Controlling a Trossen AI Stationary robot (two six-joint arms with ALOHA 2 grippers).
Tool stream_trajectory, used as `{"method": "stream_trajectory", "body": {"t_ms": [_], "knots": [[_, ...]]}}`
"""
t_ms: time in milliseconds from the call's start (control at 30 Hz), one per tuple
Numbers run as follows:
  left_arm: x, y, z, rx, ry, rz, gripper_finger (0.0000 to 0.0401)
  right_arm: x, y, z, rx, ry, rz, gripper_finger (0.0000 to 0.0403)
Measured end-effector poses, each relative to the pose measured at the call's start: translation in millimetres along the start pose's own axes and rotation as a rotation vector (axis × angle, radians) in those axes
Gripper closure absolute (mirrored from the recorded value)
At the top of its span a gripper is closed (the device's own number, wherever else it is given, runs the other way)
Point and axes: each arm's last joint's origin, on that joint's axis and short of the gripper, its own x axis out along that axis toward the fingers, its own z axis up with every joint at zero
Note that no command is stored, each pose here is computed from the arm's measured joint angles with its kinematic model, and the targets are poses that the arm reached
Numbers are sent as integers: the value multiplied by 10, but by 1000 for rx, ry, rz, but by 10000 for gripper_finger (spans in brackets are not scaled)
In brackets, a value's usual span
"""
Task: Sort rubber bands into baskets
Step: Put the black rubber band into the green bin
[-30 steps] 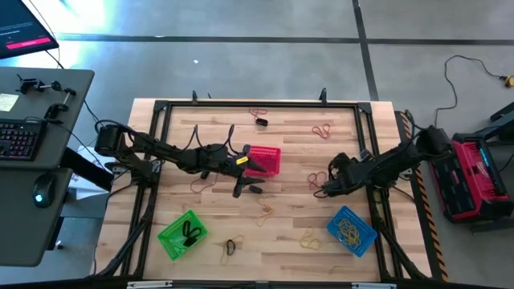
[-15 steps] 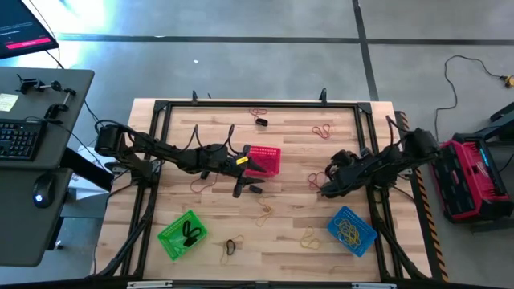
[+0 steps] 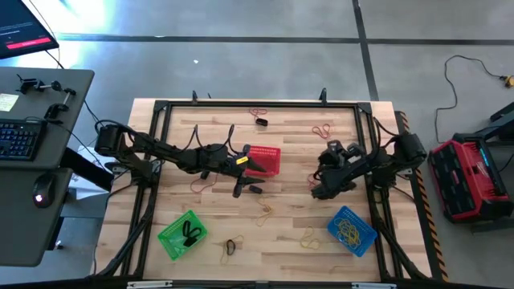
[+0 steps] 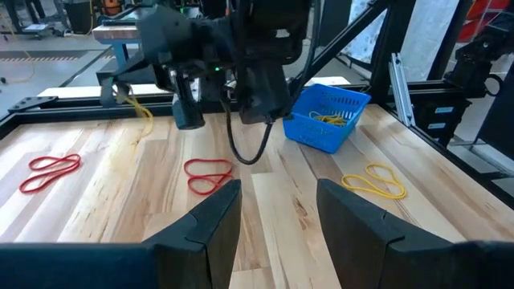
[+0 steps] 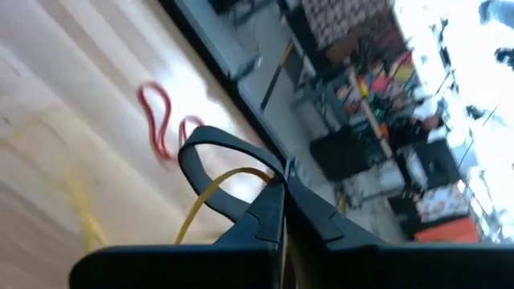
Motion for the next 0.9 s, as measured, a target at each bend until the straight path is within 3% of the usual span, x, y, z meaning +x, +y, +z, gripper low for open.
{"method": "stream_trajectory", "body": {"t_ms": [333,467,700,900], "knots": [[0,0,-2,-1,2,0,245,-243,-11,-42,-59,-260,36,403],[0,0,-1,0,1,0,245,-291,-13,-150,3,-314,66,403],[0,1,-1,0,1,0,245,-363,-6,-323,239,-421,168,403],[0,1,-1,-1,1,0,245,-348,32,-387,230,-507,200,403]]}}
